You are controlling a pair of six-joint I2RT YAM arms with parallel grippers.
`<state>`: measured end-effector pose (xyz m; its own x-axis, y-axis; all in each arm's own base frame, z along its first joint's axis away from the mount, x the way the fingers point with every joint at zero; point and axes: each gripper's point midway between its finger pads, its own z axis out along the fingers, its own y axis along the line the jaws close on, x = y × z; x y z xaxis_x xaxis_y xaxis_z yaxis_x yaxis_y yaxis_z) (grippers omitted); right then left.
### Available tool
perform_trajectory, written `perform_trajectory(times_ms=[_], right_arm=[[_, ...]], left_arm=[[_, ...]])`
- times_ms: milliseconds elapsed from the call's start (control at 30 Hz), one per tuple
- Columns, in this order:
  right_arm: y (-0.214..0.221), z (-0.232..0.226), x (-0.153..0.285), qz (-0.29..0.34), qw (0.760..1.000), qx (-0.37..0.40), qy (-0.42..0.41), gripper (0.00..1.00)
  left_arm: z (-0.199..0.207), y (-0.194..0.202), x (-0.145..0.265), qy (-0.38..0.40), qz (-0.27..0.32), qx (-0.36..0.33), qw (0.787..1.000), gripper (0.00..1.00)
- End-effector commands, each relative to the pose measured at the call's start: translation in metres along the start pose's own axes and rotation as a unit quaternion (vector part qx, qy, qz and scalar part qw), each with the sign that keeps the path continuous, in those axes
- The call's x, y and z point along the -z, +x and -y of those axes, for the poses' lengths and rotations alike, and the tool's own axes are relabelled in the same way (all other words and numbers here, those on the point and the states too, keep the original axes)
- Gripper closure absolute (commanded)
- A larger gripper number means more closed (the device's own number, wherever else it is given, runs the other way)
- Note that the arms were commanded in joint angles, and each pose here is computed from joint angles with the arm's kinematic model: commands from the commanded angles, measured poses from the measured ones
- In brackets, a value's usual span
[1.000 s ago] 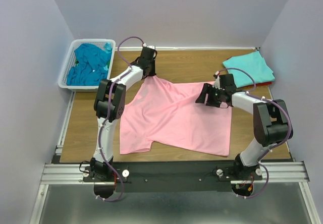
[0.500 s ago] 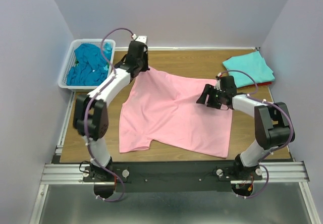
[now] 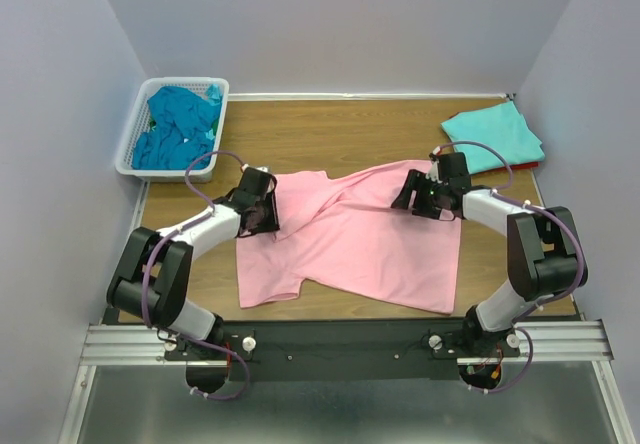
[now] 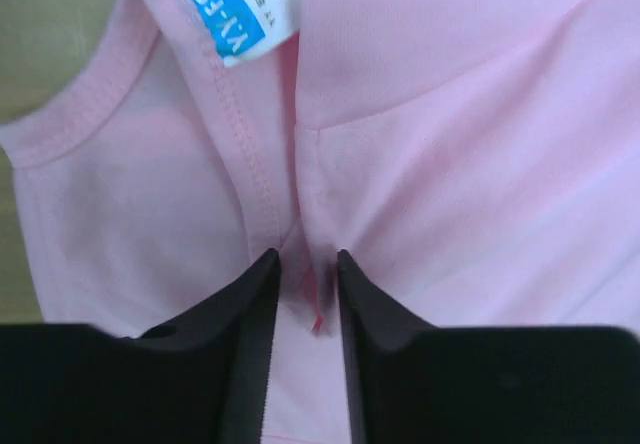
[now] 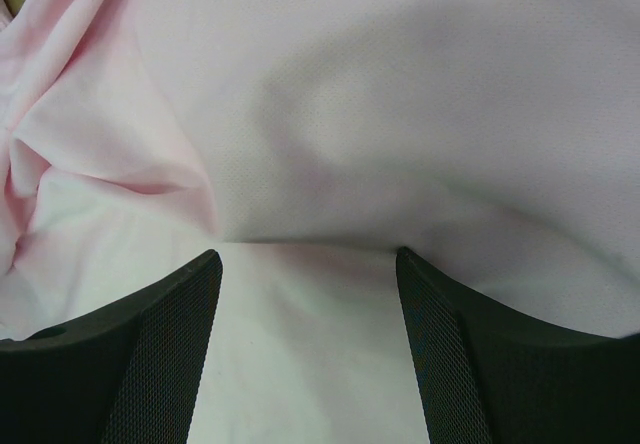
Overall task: Fold and stack the t-shirts
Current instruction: Flatten the tshirt out
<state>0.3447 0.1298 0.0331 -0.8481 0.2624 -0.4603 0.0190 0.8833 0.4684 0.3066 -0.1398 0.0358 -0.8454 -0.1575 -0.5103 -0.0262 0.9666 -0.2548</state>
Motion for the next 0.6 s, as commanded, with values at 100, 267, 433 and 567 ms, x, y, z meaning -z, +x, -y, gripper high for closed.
perform_trajectory(times_ms=[100, 267, 433, 567], right_arm=[[0.033, 0.012, 0.001, -0.068, 0.998, -0.008, 0.011, 0.22], [0.033, 0.011, 0.001, -0.069, 0.998, 0.002, 0.009, 0.22], [0.037, 0.011, 0.000, -0.076, 0.997, 0.002, 0.004, 0.22], [0.038, 0.010, 0.000, -0.078, 0.997, 0.006, 0.000, 0.22]], left_arm=[[0.024, -0.009, 0.029, 0.054, 0.027, 0.020, 0.998, 0.50], [0.021, -0.075, 0.045, 0.015, 0.125, 0.022, 0.992, 0.50], [0.010, -0.112, 0.017, -0.034, 0.124, 0.005, 0.992, 0.53], [0.003, -0.121, -0.030, -0.075, 0.089, -0.005, 0.993, 0.60]])
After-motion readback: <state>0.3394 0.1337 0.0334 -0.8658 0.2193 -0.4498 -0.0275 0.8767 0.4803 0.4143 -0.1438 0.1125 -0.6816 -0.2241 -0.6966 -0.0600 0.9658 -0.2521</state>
